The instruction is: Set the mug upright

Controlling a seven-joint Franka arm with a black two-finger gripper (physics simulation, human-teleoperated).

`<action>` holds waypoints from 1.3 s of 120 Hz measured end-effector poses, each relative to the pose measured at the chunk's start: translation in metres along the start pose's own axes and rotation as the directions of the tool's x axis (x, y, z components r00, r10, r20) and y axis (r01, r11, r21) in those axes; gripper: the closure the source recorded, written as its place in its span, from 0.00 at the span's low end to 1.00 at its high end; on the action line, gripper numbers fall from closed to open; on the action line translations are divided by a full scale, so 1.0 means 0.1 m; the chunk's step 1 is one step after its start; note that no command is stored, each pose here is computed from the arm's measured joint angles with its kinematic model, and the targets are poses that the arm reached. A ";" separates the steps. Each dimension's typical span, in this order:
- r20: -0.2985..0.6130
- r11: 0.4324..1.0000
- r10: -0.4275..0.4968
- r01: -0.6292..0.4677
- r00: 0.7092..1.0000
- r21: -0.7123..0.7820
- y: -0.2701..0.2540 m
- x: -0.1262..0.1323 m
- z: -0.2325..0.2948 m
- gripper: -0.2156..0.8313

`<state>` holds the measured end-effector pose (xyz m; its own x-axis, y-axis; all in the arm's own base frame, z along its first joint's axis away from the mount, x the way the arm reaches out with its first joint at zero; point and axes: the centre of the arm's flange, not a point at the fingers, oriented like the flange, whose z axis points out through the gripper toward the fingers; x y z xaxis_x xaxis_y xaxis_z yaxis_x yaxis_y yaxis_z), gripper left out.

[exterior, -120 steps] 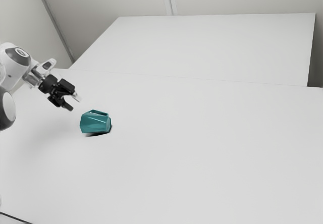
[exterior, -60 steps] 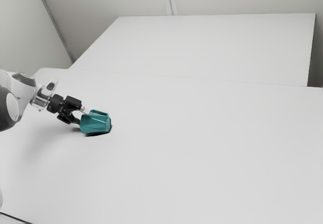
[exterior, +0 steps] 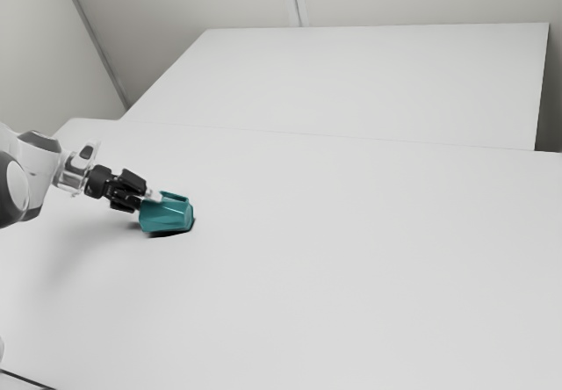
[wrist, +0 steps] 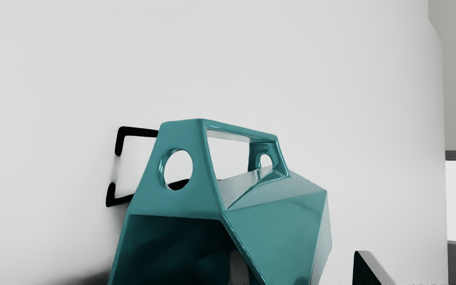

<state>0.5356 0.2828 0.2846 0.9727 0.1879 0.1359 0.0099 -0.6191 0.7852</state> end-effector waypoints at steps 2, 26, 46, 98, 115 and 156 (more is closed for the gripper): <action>0.001 1.000 0.002 -0.002 1.000 -0.001 0.00 0.00 0.00 0.63; 0.001 0.999 0.037 -0.037 0.999 -0.003 0.07 0.02 -0.01 0.85; 0.004 0.994 0.108 -0.108 0.994 -0.002 0.41 0.12 -0.03 0.91; 0.251 0.892 0.309 -0.371 0.917 0.258 1.68 0.25 0.08 0.94; 0.376 0.786 0.325 -0.469 0.868 0.403 2.01 0.35 0.40 0.95; 0.414 0.648 0.259 -0.475 0.873 0.596 2.21 0.39 0.91 0.95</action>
<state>0.5971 0.0840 0.4080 0.9475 -0.3118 0.0715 -0.3172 -0.9446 0.0842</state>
